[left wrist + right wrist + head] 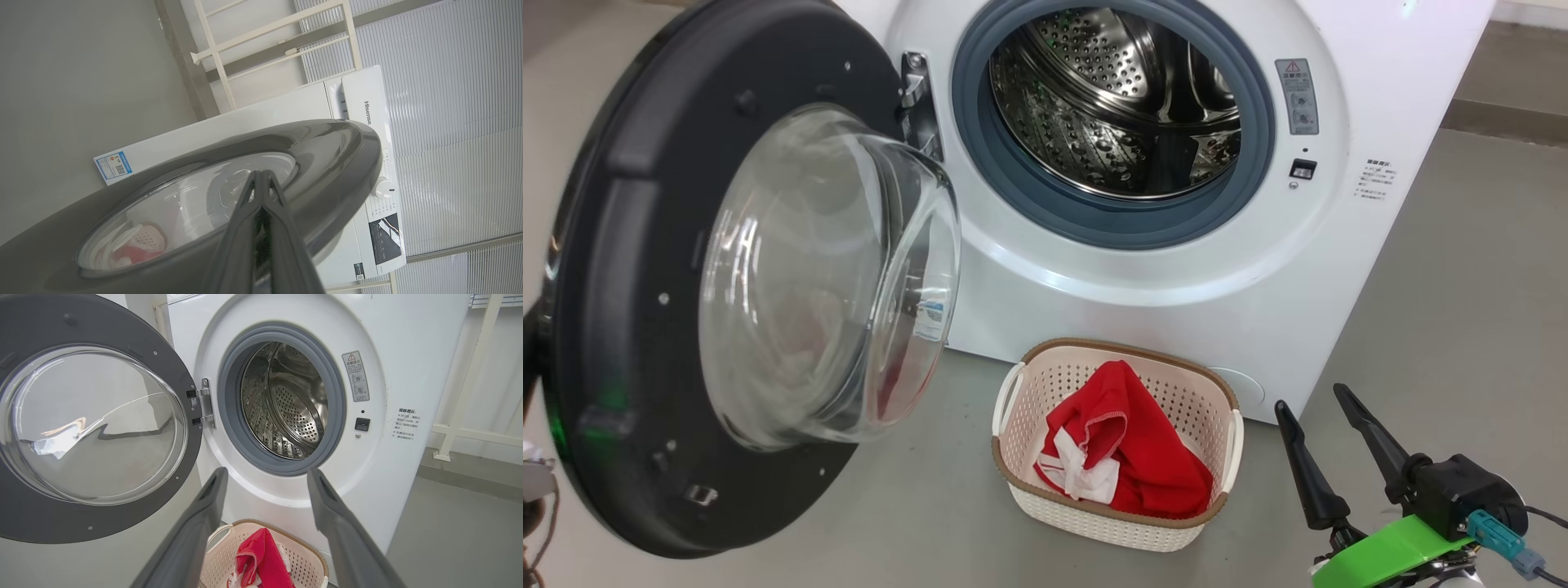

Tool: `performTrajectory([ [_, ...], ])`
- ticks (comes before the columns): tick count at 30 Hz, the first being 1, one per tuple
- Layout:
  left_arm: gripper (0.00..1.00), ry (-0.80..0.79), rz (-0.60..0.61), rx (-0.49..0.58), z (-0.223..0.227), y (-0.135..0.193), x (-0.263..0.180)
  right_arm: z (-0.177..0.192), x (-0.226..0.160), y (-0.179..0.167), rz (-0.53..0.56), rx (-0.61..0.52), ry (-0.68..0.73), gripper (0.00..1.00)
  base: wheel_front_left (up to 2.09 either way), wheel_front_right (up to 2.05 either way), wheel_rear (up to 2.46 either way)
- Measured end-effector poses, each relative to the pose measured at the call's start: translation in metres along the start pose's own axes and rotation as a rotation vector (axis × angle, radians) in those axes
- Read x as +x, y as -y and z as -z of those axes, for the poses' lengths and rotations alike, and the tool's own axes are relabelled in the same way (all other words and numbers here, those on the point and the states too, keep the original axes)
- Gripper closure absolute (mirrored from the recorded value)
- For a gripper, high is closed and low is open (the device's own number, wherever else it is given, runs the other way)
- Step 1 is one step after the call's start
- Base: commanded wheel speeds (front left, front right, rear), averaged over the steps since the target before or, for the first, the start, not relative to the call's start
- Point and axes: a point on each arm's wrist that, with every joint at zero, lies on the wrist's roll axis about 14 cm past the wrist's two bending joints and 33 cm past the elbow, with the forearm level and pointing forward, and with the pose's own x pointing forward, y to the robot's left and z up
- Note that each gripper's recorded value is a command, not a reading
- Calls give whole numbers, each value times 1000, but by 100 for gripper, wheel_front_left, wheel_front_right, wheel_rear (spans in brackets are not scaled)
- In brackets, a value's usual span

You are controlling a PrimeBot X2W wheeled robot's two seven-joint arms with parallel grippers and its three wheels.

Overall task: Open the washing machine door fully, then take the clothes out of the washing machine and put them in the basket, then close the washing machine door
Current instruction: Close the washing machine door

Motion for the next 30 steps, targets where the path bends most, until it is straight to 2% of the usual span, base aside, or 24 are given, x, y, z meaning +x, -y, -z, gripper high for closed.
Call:
performTrajectory([
  [7,100,-60,29,-3,19,10,-5,4,-1,1,4,7,-10,0,0,0,0],
  [20,100,-174,62,59,65,22,-4,10,-8,11,40,23,-25,0,0,0,0],
  [30,100,-294,117,47,110,34,1,16,-18,27,93,29,-40,0,0,0,0],
])
